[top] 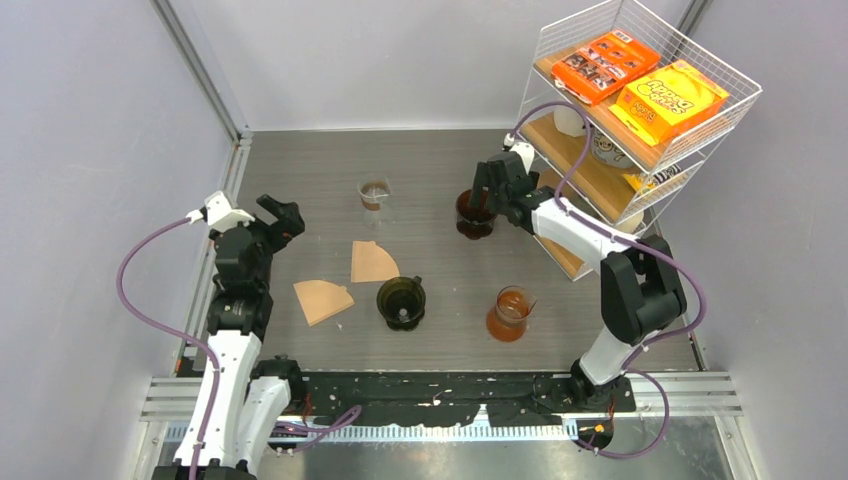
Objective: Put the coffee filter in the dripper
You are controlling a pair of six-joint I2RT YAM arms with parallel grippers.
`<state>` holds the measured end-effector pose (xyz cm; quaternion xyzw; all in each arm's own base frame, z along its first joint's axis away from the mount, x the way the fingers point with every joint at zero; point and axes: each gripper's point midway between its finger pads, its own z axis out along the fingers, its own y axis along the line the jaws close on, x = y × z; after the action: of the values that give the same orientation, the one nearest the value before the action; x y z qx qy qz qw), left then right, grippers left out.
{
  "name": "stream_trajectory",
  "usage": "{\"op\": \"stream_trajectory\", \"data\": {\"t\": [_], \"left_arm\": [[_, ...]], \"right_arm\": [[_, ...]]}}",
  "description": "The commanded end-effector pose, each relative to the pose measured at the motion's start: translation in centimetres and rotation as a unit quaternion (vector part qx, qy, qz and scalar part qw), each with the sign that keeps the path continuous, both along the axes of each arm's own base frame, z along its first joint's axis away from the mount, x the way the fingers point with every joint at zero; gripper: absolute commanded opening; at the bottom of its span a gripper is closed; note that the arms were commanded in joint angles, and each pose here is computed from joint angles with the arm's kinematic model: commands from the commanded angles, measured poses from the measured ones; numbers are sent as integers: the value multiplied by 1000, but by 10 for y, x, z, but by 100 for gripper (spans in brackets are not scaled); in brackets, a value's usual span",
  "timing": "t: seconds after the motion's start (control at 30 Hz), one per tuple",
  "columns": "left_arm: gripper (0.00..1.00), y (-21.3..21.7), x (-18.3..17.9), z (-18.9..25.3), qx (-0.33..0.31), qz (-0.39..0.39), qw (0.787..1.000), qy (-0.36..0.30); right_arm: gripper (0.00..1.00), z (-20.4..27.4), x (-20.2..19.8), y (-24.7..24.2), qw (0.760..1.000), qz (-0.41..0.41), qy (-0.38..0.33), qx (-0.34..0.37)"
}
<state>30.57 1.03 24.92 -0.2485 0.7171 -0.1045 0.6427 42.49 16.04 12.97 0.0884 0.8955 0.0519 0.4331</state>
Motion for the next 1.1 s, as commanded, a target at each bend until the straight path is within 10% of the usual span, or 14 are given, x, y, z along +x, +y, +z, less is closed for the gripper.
{"op": "stream_trajectory", "data": {"t": [0.0, 0.37, 0.83, 1.07], "left_arm": [[99, 1, 4, 15, 3, 0, 1000, -30], [99, 1, 3, 14, 2, -1, 1000, -31], [99, 3, 1, 14, 0, 6, 999, -35], [99, 3, 0, 15, -1, 7, 999, -36]], "right_arm": [[92, -1, 9, -2, 1000, -28, -4, 11], [68, -33, 12, -1, 999, -36, 23, 7], [7, -29, 10, 8, 999, -13, 23, 23], [5, 3, 5, 24, 998, 43, -2, 50]]}}
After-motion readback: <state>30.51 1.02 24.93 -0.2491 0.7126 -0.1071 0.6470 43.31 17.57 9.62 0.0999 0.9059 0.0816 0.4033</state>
